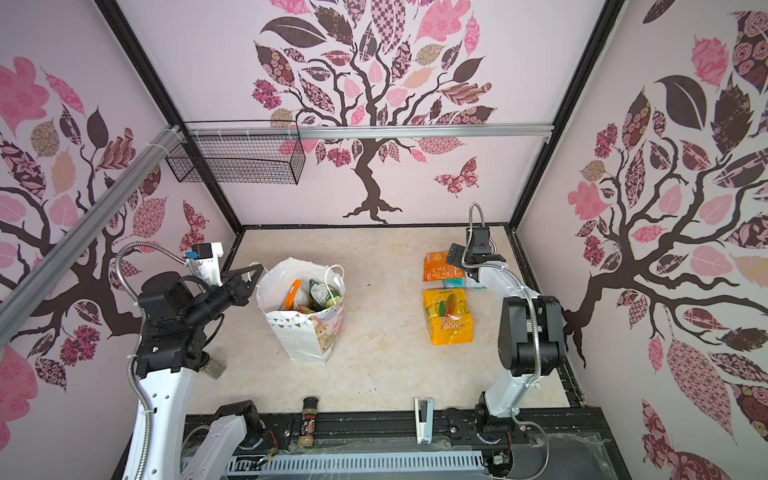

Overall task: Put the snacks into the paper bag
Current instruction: 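Raise the right gripper out of the bag toward the orange chip packet, then lower the open right gripper onto the orange chip packet's edge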

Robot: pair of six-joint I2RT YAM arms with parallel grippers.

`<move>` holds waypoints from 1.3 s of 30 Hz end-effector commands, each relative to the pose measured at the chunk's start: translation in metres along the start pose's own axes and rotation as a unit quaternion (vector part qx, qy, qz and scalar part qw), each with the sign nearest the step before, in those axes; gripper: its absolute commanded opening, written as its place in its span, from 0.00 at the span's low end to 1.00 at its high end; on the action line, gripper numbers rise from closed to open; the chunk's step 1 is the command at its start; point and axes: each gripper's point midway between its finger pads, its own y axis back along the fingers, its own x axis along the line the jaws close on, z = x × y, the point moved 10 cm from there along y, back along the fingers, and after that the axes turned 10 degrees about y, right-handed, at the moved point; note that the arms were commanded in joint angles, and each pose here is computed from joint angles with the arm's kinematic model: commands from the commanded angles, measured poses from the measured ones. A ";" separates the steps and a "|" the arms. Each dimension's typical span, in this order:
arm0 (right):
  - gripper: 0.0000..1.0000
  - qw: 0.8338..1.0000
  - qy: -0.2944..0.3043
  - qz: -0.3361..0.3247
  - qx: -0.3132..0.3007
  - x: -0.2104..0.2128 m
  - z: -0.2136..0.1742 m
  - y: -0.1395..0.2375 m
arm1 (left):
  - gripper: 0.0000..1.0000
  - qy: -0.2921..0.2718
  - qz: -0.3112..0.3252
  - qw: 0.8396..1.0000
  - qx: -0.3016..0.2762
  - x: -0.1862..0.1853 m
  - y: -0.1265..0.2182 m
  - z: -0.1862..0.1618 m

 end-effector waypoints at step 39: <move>0.91 0.971 0.208 0.111 0.037 0.162 -0.021 -0.048 | 0.00 -0.001 0.006 1.000 -0.001 0.005 -0.001 -0.003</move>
